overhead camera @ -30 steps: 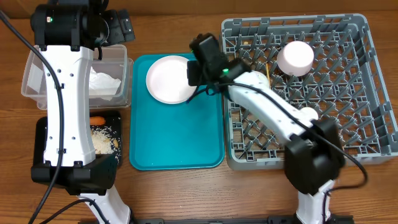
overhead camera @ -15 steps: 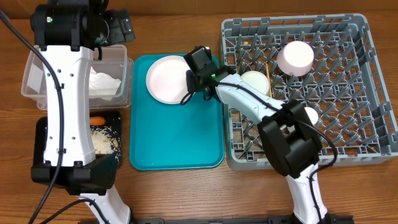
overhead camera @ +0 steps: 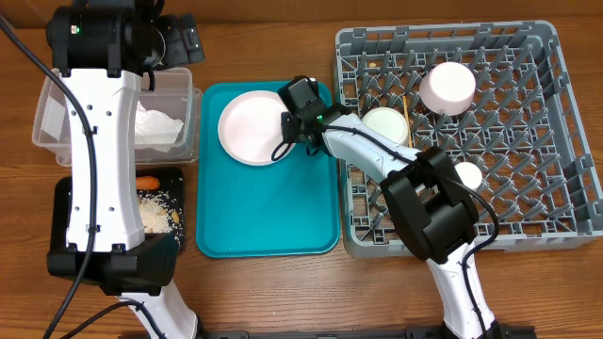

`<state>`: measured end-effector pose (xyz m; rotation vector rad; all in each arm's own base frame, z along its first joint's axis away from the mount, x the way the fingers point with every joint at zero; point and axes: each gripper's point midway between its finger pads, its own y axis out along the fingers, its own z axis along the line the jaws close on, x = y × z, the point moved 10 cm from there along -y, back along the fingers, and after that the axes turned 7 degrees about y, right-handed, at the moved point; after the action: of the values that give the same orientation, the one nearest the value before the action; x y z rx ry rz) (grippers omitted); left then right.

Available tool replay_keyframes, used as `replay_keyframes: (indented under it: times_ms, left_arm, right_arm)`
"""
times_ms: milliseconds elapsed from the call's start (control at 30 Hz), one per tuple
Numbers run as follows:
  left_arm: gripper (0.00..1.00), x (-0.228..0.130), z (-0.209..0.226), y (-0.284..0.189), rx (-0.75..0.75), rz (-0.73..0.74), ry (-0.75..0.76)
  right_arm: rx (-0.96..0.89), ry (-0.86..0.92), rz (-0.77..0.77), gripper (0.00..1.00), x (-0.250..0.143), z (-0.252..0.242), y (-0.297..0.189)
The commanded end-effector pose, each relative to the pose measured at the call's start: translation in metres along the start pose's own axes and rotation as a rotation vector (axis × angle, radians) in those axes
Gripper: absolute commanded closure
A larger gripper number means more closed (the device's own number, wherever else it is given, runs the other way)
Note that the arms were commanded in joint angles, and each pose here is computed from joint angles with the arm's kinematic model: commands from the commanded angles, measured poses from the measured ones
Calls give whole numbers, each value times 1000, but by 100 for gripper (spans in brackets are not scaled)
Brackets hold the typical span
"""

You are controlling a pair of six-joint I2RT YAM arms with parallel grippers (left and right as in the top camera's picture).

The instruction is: Sort waste into correct bins and load items into the dishwasher

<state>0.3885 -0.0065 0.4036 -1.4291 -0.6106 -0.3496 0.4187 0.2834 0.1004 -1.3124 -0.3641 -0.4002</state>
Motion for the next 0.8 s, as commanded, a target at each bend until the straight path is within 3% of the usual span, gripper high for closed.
replay_keyframes:
  times_ms: [0, 267, 533, 767]
  left_arm:
    - [0, 2, 2, -9, 5, -28, -22]
    - [0, 2, 2, -9, 5, -28, -22]
    - [0, 2, 2, -9, 5, -28, -22]
    - [0, 2, 2, -9, 5, -28, -22]
  right_arm:
    - [24, -13, -31, 96, 9, 7, -18]
    - [69, 18, -120, 96, 39, 6, -78]
    - [50, 31, -194, 96, 62, -20, -177]
    - [-170, -56, -364, 96, 78, -76, -270]
